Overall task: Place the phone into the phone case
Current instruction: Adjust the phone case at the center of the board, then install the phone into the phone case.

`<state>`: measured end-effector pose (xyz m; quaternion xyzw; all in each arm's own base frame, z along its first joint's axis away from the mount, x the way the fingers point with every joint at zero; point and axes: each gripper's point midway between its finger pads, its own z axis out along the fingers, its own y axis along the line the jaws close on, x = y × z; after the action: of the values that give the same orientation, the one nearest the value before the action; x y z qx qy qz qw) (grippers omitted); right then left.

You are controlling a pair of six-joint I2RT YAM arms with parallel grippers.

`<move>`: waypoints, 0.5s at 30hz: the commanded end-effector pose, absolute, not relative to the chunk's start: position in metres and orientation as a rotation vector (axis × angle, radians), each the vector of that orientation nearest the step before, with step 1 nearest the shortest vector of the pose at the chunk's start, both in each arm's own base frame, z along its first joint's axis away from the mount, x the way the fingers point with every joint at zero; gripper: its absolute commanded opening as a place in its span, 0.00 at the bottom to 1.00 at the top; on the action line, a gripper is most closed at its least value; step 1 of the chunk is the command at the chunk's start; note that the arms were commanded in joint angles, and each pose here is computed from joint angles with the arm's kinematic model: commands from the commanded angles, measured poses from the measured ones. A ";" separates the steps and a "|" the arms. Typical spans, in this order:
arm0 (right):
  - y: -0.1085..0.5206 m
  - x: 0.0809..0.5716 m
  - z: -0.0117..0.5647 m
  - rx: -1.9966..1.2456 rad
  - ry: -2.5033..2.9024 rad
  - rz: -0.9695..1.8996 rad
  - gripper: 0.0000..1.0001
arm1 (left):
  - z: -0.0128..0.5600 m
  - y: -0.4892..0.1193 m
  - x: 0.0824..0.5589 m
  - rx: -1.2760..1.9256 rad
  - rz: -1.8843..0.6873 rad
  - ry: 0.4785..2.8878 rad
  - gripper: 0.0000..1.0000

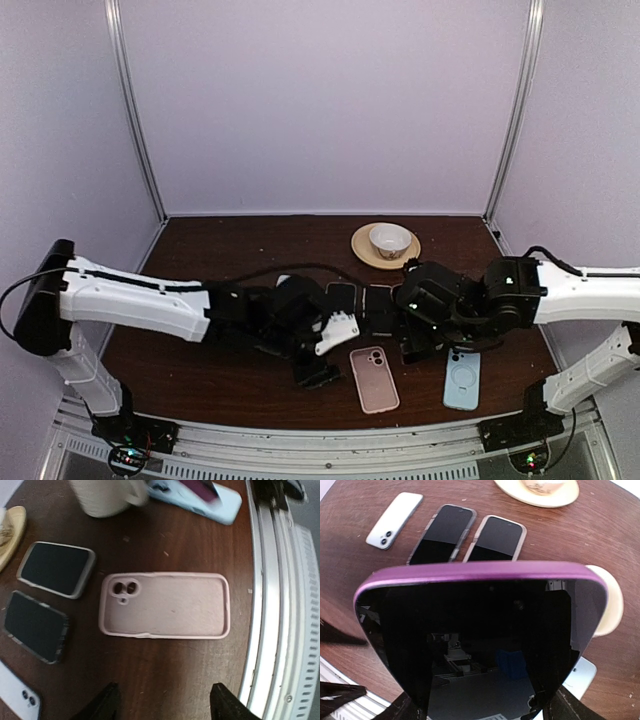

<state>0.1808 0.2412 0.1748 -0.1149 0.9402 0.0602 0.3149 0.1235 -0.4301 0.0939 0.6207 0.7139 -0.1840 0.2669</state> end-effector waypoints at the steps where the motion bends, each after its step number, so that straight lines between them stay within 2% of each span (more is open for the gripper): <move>1: 0.289 0.182 0.187 -0.348 2.385 0.302 0.00 | 0.162 -0.388 0.167 1.291 -0.635 2.113 0.71; 4: 0.307 0.177 0.174 -0.351 2.355 0.289 0.00 | 0.179 -0.349 0.206 1.016 -0.642 2.215 0.86; 7: 0.314 0.173 0.164 -0.311 2.307 0.255 0.00 | 0.192 -0.315 0.244 0.808 -0.545 2.206 0.96; 15: 0.325 0.158 0.137 -0.197 2.185 0.280 0.00 | 0.202 -0.290 0.255 0.763 -0.474 2.142 0.98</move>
<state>0.1504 0.3165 0.1300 -0.1428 0.9084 0.0953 0.3813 0.2515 -0.2991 0.1944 0.3157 0.8466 -0.1907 0.3837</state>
